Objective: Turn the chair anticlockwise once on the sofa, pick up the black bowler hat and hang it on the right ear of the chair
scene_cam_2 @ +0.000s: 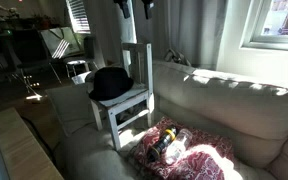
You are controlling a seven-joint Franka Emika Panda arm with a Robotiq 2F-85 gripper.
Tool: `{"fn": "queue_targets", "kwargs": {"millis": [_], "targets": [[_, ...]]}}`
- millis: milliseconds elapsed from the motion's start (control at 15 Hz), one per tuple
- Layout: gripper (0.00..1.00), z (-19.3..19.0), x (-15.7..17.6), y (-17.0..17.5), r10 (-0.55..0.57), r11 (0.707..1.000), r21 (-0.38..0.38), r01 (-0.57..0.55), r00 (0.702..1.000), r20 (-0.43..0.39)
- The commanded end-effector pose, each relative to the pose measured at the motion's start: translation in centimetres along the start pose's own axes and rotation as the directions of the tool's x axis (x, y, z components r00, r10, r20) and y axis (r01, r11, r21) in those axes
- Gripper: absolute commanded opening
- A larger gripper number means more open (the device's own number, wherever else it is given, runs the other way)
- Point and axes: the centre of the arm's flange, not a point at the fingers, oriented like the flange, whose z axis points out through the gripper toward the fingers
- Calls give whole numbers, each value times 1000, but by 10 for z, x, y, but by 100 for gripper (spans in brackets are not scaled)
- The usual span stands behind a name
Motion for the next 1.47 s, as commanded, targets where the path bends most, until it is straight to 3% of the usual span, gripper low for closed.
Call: {"fn": "queue_targets", "kwargs": {"millis": [0,267,400,800,1133,1400], "targets": [[100,0,0,0,0,1000,0,0,1000,0],[100,0,0,0,0,1000,0,0,1000,0],[100,14,7,-23,117,991,-68,-118,993,-16],[100,47,36,-113,379,912,-167,-374,926,-8],[100,66,57,-151,580,799,-213,-563,815,22],[100,80,76,-187,730,675,-213,-706,681,56]]}}
